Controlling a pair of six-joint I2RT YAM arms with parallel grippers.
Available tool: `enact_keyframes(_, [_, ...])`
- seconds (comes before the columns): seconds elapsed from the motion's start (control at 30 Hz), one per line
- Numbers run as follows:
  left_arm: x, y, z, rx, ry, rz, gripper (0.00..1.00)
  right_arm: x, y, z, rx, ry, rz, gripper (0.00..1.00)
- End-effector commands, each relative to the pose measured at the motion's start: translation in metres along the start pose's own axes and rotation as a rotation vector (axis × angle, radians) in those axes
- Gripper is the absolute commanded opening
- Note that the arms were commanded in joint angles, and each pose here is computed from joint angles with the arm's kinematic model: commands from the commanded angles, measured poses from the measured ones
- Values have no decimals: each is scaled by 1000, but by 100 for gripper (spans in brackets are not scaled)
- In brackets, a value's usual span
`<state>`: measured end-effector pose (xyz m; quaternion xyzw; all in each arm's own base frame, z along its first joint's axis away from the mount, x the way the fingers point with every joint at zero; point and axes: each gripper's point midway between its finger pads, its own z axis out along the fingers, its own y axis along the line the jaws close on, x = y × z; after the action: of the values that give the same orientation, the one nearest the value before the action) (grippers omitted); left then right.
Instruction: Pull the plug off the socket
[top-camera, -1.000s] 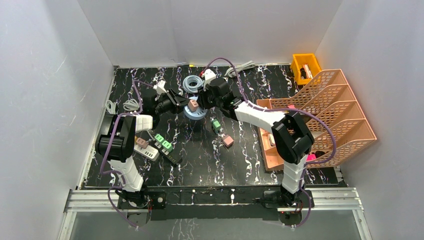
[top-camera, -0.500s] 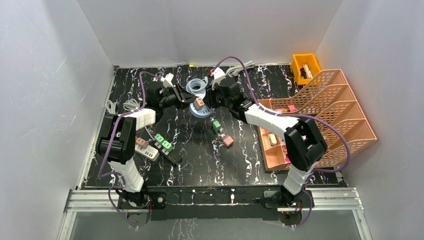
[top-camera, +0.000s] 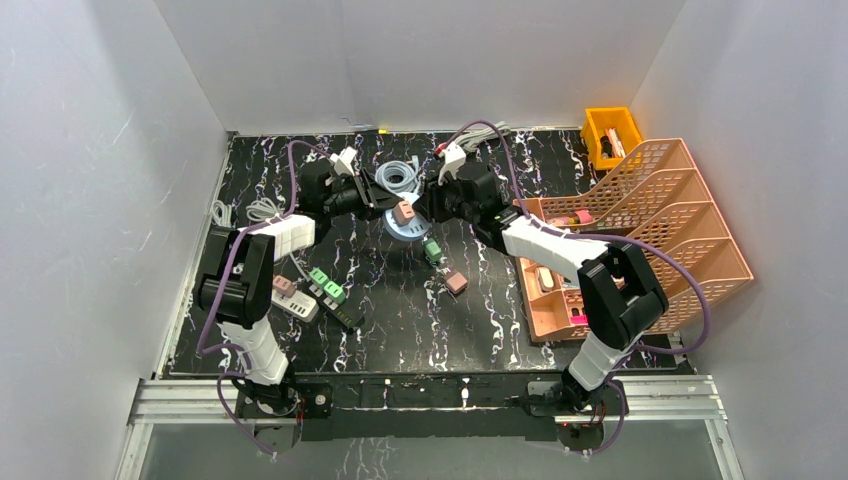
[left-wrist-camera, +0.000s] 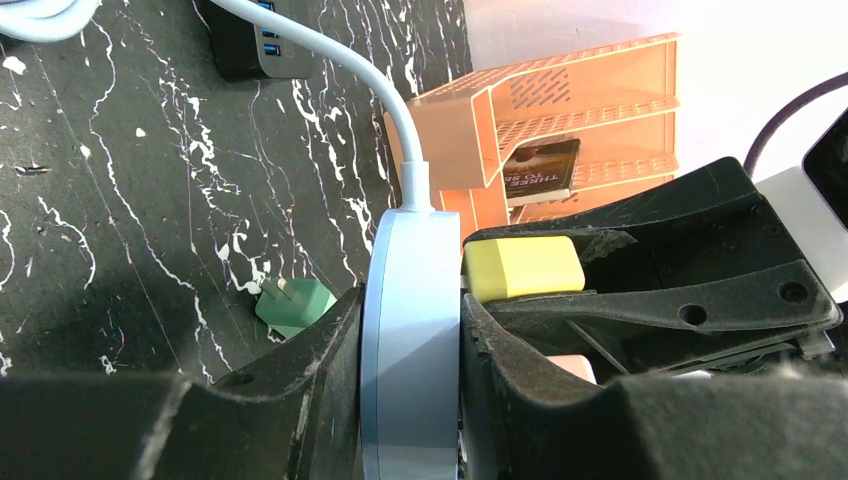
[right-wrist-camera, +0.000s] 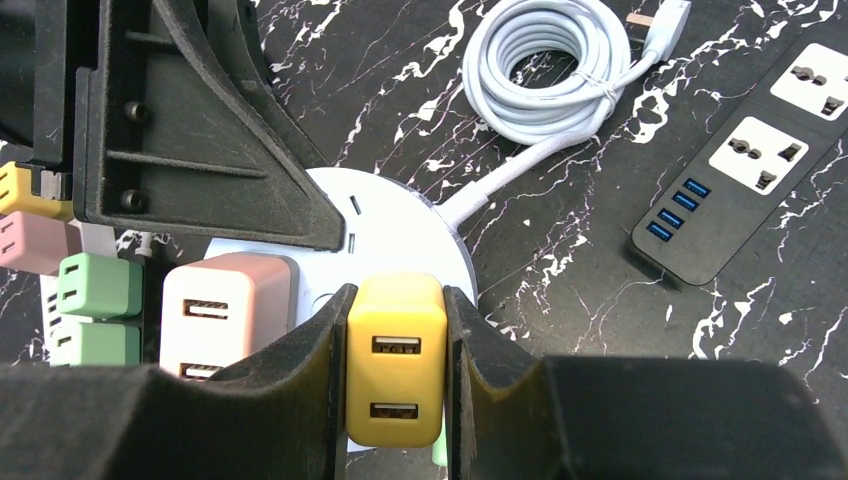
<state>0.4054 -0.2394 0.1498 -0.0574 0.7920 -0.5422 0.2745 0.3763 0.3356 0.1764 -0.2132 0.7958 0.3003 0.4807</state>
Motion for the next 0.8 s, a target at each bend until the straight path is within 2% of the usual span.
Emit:
enact_keyframes(0.0, [-60,59,-20,-231,-229,45,0,-79,20,-39,-100,-226,-58,0])
enact_keyframes(0.13, [-69,56,-23,-244,-249,71,0,-60,27,-29,-174,-149,-15,0])
enact_keyframes(0.3, [-81,57,-34,-296,-278,109,0,-54,27,-32,-208,-155,36,0])
enact_keyframes(0.53, [-71,46,-30,-207,-252,85,0,-70,32,-27,-230,-178,37,0])
enact_keyframes(0.7, [-70,55,-39,-284,-268,107,0,-87,49,-29,-312,-195,30,0])
enact_keyframes(0.77, [-72,60,-44,-327,-284,120,0,-93,50,-28,-282,-190,21,0])
